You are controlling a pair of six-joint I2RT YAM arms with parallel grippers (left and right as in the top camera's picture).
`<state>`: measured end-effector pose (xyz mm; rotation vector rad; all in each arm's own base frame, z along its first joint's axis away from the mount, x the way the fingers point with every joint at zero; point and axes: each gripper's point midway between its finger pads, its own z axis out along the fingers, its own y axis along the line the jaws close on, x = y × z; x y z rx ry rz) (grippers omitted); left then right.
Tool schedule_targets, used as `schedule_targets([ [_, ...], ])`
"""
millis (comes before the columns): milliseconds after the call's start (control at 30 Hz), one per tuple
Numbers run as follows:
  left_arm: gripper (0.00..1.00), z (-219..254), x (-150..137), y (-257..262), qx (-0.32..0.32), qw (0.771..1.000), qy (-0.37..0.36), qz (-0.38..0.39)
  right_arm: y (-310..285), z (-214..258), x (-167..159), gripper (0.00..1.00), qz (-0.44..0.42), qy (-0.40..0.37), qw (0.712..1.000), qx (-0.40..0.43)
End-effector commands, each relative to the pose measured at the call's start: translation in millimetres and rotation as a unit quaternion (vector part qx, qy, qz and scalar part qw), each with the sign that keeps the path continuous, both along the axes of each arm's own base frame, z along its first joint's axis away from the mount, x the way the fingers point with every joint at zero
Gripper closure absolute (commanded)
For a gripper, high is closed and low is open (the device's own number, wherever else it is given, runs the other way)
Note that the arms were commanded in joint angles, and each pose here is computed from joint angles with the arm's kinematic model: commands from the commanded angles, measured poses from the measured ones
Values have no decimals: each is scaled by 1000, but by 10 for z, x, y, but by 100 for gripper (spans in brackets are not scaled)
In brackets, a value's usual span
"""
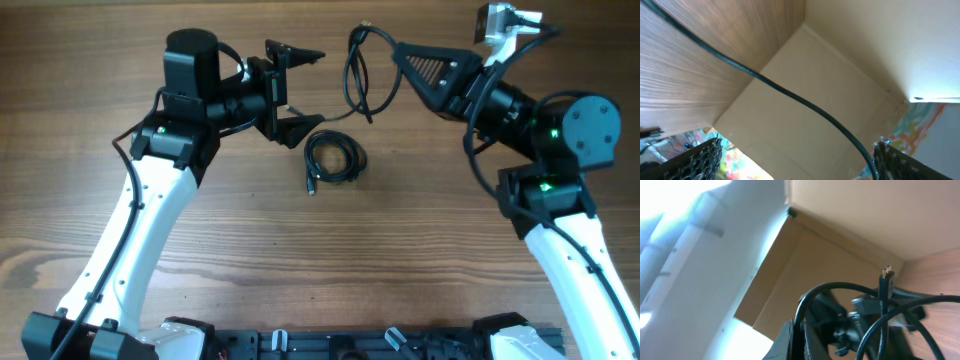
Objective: Untangle cables
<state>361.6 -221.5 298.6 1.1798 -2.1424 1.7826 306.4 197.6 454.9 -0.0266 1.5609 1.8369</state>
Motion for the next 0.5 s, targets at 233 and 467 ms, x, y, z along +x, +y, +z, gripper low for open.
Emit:
schedule_targets([
  [233,2,205,46,-225,-61,996,54,38,349,334,-361,96,28,-115,993,15],
  [467,14,315,157,-147,-70,996,22,54,375,381,-423,96,38,-118,992,25],
])
